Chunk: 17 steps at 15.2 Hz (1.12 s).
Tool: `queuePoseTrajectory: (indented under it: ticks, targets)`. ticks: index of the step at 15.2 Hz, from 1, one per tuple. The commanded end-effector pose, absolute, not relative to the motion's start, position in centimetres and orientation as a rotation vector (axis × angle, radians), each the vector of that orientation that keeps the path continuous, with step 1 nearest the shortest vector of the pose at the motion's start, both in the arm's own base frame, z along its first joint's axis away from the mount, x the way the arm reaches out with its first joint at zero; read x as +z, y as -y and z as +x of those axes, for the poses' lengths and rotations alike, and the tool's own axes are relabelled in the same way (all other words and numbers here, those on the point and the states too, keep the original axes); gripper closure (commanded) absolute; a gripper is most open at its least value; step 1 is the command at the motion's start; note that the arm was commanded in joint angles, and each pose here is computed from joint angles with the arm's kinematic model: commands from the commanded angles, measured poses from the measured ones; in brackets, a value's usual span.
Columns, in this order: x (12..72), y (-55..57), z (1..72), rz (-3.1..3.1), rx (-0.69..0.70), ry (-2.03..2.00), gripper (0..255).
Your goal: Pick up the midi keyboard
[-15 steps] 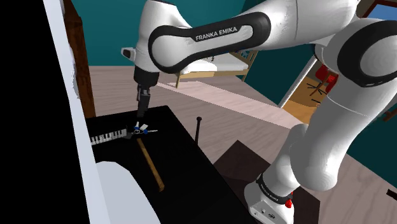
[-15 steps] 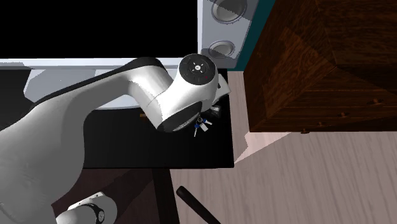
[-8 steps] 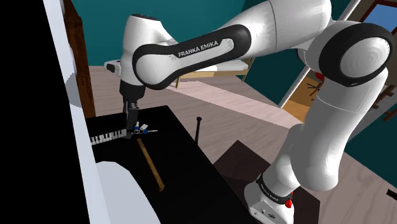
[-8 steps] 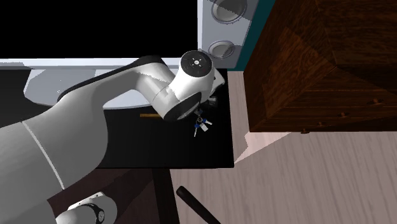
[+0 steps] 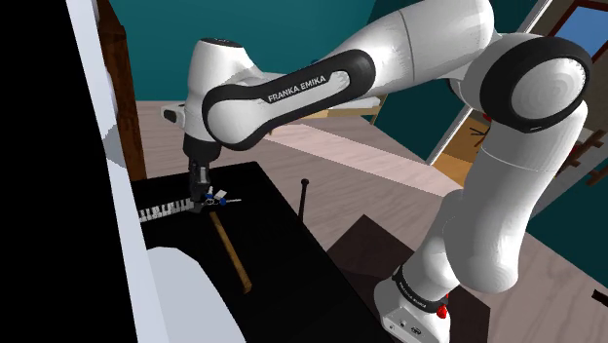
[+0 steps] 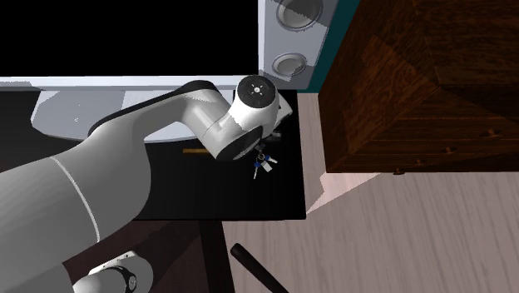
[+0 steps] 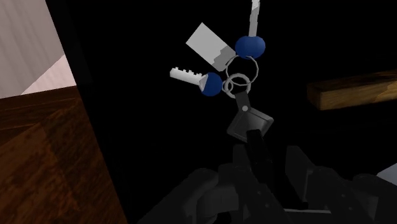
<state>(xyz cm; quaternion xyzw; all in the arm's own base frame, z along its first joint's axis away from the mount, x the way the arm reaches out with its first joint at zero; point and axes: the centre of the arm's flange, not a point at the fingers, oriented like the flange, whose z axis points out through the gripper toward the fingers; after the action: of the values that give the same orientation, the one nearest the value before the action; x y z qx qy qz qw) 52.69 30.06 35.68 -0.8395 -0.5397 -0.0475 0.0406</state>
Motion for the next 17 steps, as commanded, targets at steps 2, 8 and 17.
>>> queuePoseTrajectory:
  ticks: [2, 8, 17]
  targets:
    - [35.7, -30.1, 52.7, -2.572, -0.146, 1.653, 255]
    - [35.6, -30.1, 52.7, -2.571, -0.146, 1.653, 255]
    - [40.4, -30.1, 52.7, -2.571, -0.146, 1.653, 255]
